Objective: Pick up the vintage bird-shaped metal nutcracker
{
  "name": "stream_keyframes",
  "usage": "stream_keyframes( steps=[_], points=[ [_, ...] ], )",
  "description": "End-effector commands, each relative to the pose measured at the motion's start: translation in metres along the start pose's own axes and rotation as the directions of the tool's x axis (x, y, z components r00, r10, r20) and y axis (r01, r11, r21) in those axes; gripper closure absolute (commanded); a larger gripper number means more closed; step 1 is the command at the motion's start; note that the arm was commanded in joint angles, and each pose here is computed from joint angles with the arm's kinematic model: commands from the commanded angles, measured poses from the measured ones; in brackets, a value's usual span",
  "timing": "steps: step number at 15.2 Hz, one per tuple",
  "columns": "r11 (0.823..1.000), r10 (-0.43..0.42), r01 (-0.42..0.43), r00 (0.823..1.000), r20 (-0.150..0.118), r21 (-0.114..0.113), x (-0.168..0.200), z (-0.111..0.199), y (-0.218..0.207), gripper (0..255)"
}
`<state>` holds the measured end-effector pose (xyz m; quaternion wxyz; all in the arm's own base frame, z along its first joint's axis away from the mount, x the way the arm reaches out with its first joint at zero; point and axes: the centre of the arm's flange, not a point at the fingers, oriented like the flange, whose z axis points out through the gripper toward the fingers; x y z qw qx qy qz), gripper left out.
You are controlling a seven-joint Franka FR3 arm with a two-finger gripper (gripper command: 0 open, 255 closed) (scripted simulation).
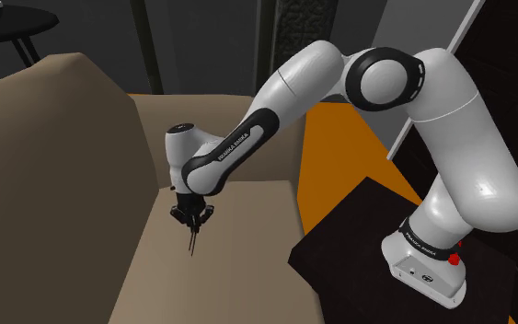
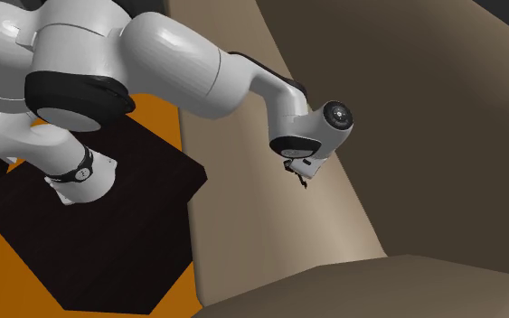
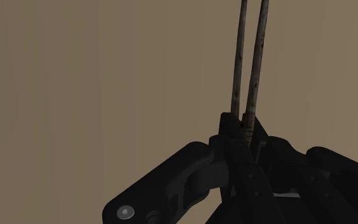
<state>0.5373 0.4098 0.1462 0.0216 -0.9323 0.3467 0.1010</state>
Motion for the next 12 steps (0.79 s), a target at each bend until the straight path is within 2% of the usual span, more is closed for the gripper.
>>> stream_keyframes(
  steps=[1, 10, 12],
  points=[
    [1.0, 0.0, 0.0, 1.0, 0.0, 0.0, -0.002, -0.01, 0.0, 255],
    [1.0, 0.0, 0.0, 1.0, 0.0, 0.0, -0.012, -0.057, 0.001, 255],
    [1.0, 0.0, 0.0, 1.0, 0.0, 0.0, -0.012, -0.058, 0.001, 255]
  ],
)
